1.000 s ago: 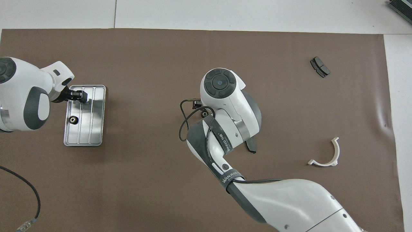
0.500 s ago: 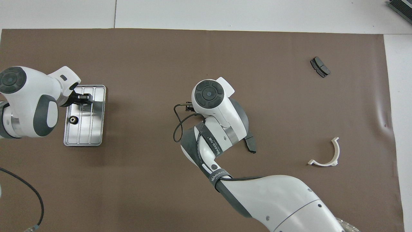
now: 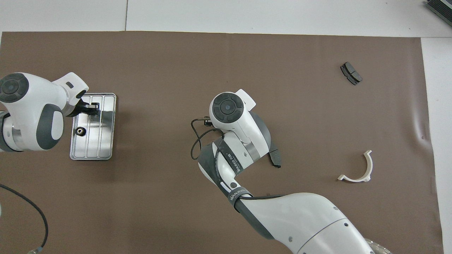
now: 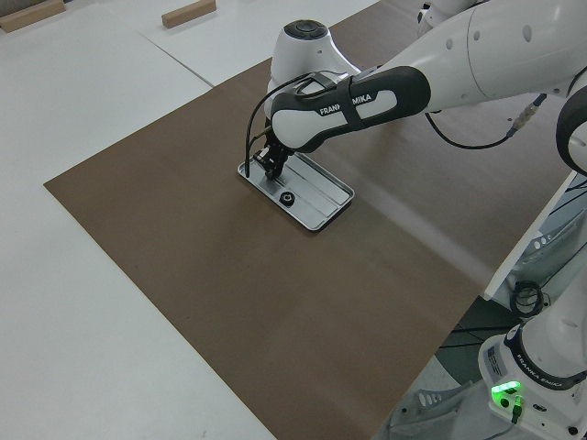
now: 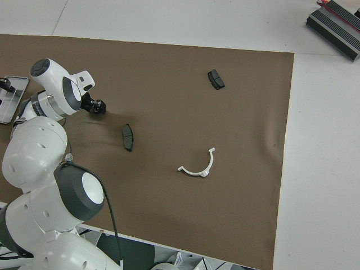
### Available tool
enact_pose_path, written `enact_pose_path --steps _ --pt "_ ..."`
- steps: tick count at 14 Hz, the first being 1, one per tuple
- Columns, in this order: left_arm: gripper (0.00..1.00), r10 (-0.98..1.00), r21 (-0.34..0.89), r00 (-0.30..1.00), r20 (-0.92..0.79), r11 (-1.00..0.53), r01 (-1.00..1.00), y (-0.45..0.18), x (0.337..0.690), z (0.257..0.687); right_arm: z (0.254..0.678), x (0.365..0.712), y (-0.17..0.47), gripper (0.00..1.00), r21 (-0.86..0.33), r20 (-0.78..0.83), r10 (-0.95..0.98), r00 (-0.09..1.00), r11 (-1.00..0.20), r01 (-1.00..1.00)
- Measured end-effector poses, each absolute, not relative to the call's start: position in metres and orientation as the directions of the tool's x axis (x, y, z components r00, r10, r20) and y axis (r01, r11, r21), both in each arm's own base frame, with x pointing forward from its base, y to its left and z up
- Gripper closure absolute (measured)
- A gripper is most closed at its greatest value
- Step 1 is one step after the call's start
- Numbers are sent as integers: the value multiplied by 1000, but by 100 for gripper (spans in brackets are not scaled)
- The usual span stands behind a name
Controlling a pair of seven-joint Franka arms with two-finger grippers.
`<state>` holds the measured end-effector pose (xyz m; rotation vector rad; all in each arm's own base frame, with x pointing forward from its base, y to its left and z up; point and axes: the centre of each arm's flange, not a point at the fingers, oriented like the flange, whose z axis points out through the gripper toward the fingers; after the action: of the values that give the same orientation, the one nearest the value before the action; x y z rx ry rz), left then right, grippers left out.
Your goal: Place bearing gear from tray to pile
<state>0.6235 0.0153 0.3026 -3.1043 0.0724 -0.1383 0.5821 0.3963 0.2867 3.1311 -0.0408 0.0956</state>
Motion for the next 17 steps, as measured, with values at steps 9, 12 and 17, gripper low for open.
enact_pose_path --steps 9,12,17 --pt "76 50 -33 997 63 -998 52 -11 640 341 290 582 396 65 6 64 -26 998 -1000 -26" --pt "76 152 5 987 44 -988 152 -52 643 362 292 582 395 65 13 56 -26 998 -1000 -27" --pt "76 314 32 949 16 -949 314 -156 625 366 370 613 324 65 22 68 -49 996 -998 -51"
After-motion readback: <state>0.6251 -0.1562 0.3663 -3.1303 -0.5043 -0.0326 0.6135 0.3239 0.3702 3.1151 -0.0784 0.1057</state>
